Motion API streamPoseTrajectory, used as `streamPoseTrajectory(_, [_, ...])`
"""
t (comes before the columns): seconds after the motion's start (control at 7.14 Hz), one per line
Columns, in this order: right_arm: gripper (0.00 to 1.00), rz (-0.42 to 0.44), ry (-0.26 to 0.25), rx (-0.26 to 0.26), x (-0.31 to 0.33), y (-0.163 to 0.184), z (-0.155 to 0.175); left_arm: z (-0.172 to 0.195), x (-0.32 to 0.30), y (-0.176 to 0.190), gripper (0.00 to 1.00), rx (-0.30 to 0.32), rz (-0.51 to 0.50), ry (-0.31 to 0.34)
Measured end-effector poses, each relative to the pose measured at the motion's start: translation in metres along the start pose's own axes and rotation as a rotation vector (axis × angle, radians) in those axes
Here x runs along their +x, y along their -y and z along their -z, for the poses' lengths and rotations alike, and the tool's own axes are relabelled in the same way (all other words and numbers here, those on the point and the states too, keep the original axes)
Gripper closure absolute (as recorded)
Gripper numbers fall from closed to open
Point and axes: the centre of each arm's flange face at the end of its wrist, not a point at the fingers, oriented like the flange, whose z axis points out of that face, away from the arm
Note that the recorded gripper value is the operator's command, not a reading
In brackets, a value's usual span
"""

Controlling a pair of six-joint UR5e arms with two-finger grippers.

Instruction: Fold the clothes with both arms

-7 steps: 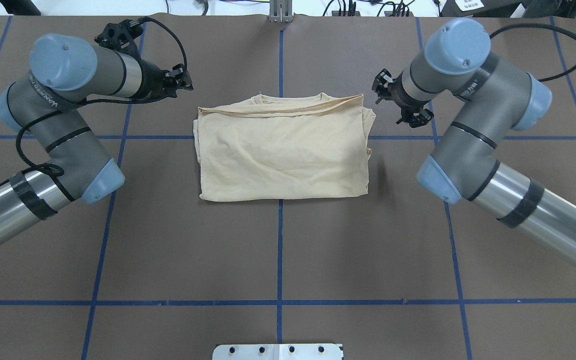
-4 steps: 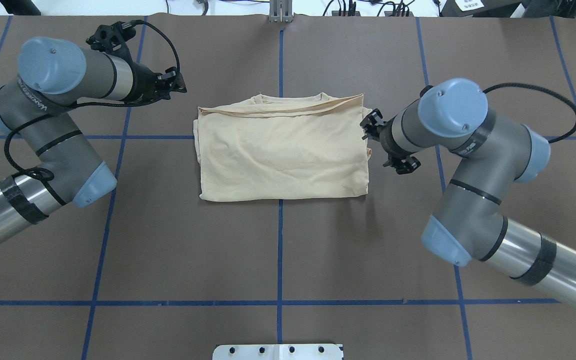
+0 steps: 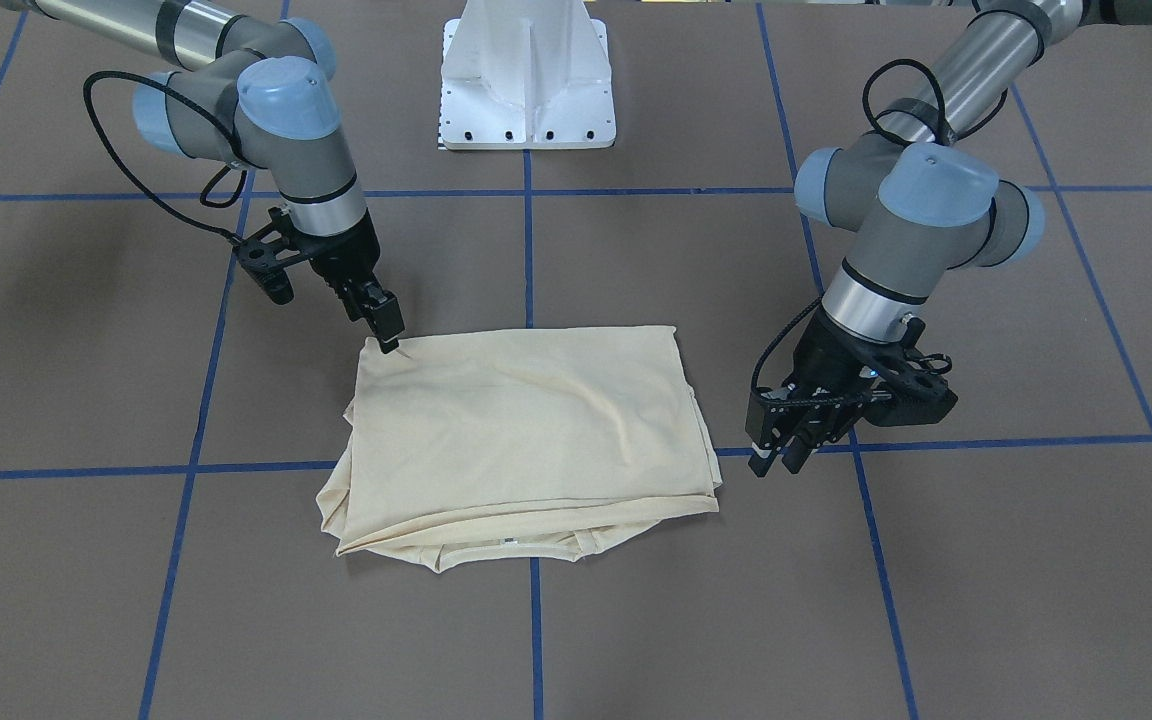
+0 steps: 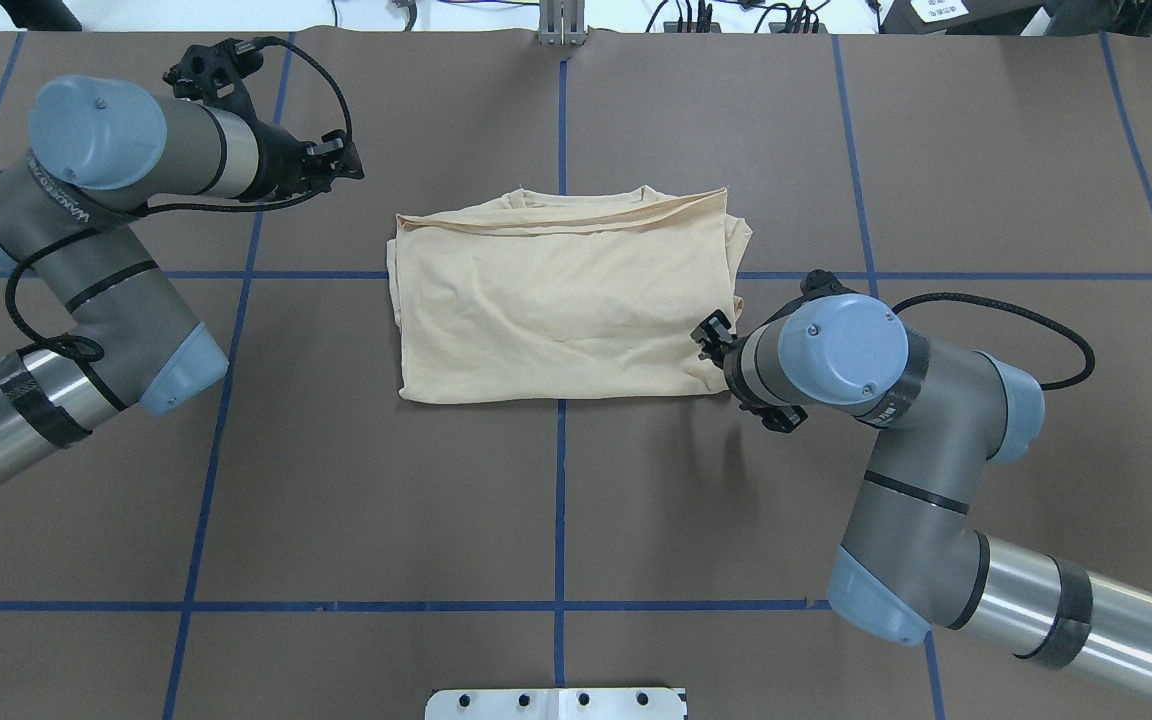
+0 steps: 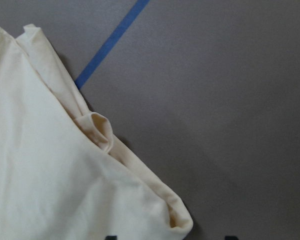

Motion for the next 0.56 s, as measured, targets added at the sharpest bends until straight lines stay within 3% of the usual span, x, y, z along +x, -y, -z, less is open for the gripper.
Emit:
streamPoseTrajectory(0.42, [0.30,0.007,0.011,0.035,-0.0022,0.0035,-0.0042,-0.0014,-0.0071,0.0017,0.50,0.016,-0.008,0.013])
streamPoseTrajectory(0.56, [0.40,0.005,0.017,0.042,-0.0055,0.0051,-0.0027,-0.0019,-0.0088,0.0016,0.50,0.017,-0.011,0.016])
